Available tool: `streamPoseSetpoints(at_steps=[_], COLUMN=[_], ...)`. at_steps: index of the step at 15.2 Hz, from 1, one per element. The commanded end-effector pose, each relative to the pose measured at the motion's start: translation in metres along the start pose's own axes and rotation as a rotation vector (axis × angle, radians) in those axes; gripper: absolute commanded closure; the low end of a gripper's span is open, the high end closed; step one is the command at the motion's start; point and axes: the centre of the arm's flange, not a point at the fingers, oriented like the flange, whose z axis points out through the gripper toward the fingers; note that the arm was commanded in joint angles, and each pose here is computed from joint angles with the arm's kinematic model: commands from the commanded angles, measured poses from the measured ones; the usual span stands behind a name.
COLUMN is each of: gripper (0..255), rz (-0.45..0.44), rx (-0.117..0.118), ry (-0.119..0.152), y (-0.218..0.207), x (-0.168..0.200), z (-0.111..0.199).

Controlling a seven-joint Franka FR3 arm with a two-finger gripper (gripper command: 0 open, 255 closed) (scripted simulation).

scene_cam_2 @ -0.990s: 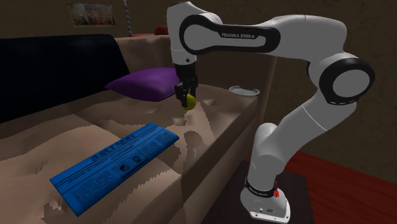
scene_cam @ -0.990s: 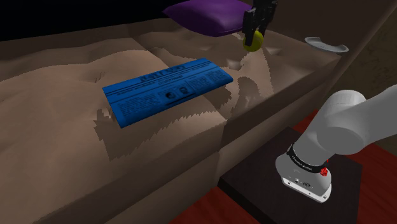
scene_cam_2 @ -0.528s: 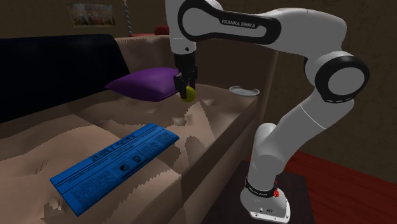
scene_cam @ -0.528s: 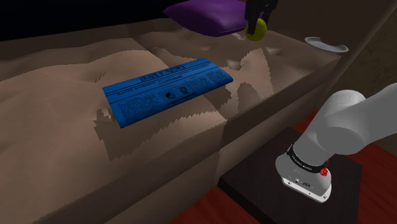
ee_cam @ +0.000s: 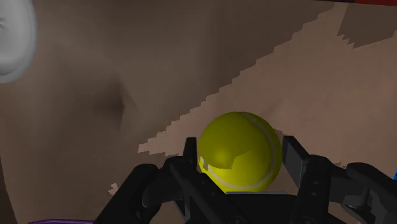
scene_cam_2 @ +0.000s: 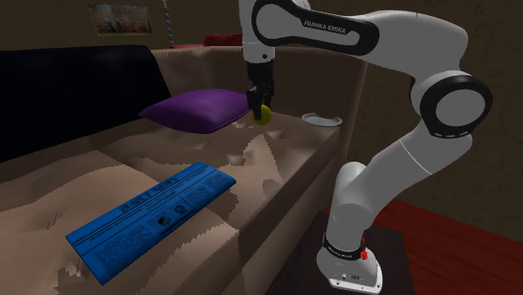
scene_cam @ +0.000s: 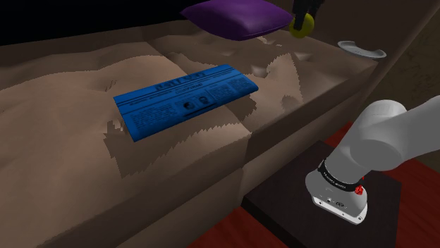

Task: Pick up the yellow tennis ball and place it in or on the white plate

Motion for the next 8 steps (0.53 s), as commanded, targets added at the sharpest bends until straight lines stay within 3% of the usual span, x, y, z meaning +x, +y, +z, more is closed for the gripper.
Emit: streamPoseSetpoints(at_steps=[1,8], gripper=[255,255], rz=[-0.002,-0.002], rx=[0.0,0.0], ry=[0.0,0.0], y=[0.026,0.112], x=[-0.011,-0.042], z=[0.005,0.014])
